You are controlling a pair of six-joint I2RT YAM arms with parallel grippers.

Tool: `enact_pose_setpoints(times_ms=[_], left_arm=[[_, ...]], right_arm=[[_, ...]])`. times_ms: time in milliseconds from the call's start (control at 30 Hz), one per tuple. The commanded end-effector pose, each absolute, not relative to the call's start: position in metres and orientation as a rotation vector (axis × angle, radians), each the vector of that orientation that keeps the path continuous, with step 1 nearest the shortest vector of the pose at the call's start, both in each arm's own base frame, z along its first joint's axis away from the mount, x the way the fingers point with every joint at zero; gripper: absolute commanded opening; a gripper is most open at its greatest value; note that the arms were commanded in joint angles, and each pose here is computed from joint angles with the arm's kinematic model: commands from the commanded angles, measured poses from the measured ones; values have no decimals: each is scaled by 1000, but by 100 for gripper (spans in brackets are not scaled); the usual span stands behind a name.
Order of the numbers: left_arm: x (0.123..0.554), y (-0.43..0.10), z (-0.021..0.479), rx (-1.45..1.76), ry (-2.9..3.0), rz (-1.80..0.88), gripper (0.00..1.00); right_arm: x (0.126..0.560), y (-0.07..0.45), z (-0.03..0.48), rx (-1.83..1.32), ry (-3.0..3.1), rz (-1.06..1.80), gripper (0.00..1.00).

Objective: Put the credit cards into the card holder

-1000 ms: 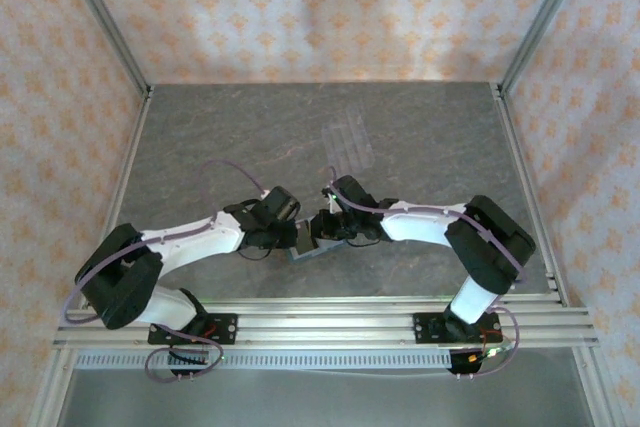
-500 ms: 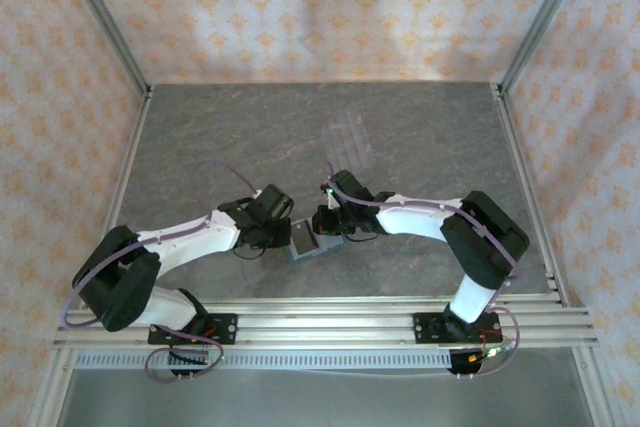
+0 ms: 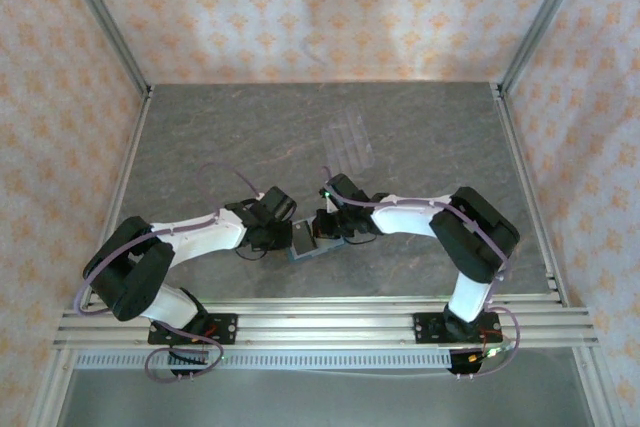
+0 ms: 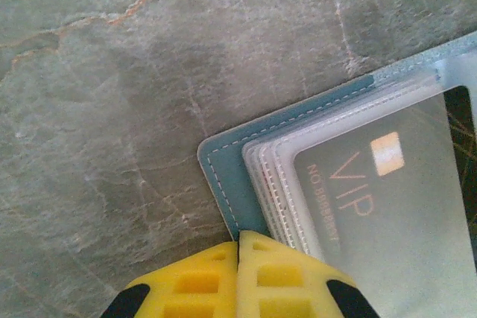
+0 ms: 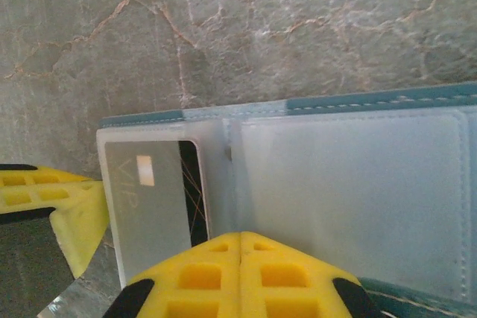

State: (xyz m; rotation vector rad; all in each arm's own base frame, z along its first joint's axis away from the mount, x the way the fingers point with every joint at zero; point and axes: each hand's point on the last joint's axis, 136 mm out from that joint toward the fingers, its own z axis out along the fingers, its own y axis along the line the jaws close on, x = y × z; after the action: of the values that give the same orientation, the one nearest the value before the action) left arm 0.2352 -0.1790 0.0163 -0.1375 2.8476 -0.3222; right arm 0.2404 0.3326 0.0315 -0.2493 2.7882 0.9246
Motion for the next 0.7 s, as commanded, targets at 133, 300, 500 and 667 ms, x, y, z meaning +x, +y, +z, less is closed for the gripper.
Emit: enact_pose_setpoints(times_ms=[133,300,500,667], left_arm=[[229,-178,-3,-135,2885,-318,3],[230,-179,-4,-137,2888,-321,3],[228,-176,-4,-133,2890,-306,3],[228,-177,-6,-133,2894,-308,3]], right_arm=[[239,352,42,-261,2755,1004,0],[237,350,36,-253,2768,956,0],[254,309,51,-235,2752,599,14],[265,280,64,-227,2722,369,23]])
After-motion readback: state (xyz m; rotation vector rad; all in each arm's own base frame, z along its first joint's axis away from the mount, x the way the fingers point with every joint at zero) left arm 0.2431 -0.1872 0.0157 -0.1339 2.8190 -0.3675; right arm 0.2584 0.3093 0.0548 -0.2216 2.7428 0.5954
